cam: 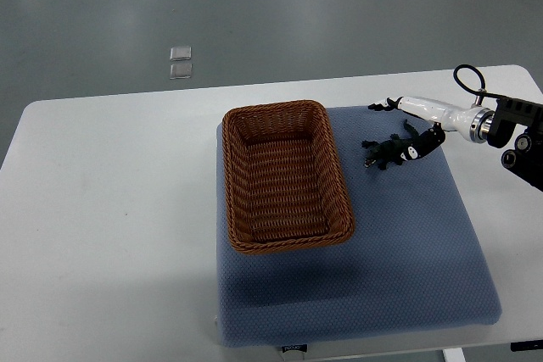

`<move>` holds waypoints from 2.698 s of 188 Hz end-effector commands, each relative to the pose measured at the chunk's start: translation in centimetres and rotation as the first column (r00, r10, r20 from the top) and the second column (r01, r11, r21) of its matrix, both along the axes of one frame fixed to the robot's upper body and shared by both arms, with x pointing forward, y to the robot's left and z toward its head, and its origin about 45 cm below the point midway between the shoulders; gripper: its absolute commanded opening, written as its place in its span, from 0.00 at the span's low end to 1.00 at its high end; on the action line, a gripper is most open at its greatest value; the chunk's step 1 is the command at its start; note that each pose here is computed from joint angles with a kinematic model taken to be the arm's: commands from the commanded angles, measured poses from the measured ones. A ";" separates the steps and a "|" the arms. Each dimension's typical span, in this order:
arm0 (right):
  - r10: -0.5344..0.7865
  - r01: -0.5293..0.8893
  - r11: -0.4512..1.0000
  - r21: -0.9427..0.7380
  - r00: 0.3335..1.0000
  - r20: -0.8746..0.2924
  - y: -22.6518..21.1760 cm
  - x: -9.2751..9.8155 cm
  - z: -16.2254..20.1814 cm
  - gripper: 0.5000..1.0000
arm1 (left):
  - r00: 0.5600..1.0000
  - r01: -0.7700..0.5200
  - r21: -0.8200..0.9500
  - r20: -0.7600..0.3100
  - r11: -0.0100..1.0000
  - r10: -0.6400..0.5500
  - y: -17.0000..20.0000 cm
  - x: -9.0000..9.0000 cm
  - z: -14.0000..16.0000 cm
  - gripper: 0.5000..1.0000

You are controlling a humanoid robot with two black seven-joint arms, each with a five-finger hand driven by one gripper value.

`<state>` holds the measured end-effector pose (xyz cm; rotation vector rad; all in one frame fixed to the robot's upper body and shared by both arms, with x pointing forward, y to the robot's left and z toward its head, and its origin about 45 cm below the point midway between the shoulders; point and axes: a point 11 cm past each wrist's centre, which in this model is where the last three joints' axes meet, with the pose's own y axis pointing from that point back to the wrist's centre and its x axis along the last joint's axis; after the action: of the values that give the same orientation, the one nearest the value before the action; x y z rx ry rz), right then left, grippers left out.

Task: Place crocodile in brown basket with right hand
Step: 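Lower the right hand down over the dark toy crocodile, then close the right hand fingers around the crocodile, then lift the crocodile and carry it over the wicker basket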

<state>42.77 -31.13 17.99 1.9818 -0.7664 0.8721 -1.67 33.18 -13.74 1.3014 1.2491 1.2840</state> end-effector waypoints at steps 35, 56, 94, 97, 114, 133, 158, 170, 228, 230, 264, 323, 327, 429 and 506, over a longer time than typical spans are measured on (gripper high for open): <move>0.021 -0.020 0.998 -0.063 0.999 0.024 0.1 -0.1 -0.7 0.74 | 1.000 0.000 0.000 0.000 1.000 0.000 0.0 0.0 0.0 1.00; 0.025 -0.023 0.997 -0.077 0.999 0.028 0.1 -0.2 -0.9 0.73 | 1.000 0.000 0.000 0.000 1.000 0.000 0.0 0.0 0.0 1.00; 0.038 -0.035 0.995 -0.097 0.999 0.029 0.2 -0.5 -1.5 0.71 | 1.000 0.000 0.000 0.000 1.000 0.000 0.0 0.0 0.0 1.00; 0.042 -0.039 0.994 -0.101 0.999 0.029 0.3 -0.6 -1.6 0.71 | 1.000 0.000 0.000 0.000 1.000 0.000 0.0 0.0 0.0 1.00; 0.057 -0.053 0.991 -0.125 0.998 0.027 0.3 -0.8 -2.0 0.70 | 1.000 0.000 0.000 0.000 1.000 0.000 0.0 0.0 0.0 1.00; 0.061 -0.055 0.988 -0.144 0.997 0.040 0.1 -0.8 -2.2 0.69 | 1.000 0.000 0.000 0.000 1.000 0.000 0.0 0.0 0.0 1.00; 0.062 -0.055 0.988 -0.145 0.997 0.046 0.4 -0.7 -2.3 0.67 | 1.000 0.000 0.000 0.000 1.000 0.000 0.0 0.0 0.0 1.00; 0.063 -0.055 0.988 -0.146 0.997 0.047 0.4 -0.7 -2.3 0.65 | 1.000 -0.001 0.000 0.000 1.000 0.001 0.0 0.0 0.0 1.00; 0.072 -0.063 0.986 -0.152 0.996 0.054 0.7 -0.8 -2.5 0.53 | 1.000 0.000 0.000 0.000 1.000 0.000 0.0 0.0 0.0 1.00; 0.072 -0.063 0.986 -0.152 0.996 0.054 0.7 -0.8 -2.5 0.53 | 1.000 0.000 0.000 0.000 1.000 0.000 0.0 0.0 0.0 1.00; 0.073 -0.064 0.986 -0.151 0.996 0.054 0.7 -0.8 -2.5 0.46 | 1.000 0.000 0.000 0.000 1.000 0.000 0.0 0.0 0.0 1.00; 0.073 -0.063 0.987 -0.150 0.996 0.060 0.8 -0.8 -2.5 0.09 | 1.000 0.000 0.000 0.000 1.000 0.000 0.0 0.0 0.0 1.00; 0.073 -0.062 0.987 -0.150 0.995 0.064 0.8 -0.7 -2.4 0.08 | 1.000 0.000 0.000 0.000 1.000 0.000 0.0 0.0 0.0 1.00; 0.057 -0.038 0.990 -0.138 0.988 0.141 0.4 0.0 -1.0 0.00 | 1.000 0.000 0.001 0.000 1.000 0.000 0.0 0.0 0.0 1.00; 0.179 -0.163 0.983 -0.078 0.939 0.294 6.1 2.6 6.5 0.00 | 1.000 0.000 0.000 0.000 1.000 0.000 0.0 0.0 0.0 1.00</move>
<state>45.28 -27.49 23.09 1.8706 -0.7533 1.2454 -1.68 33.19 -13.74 1.3016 1.2492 1.2838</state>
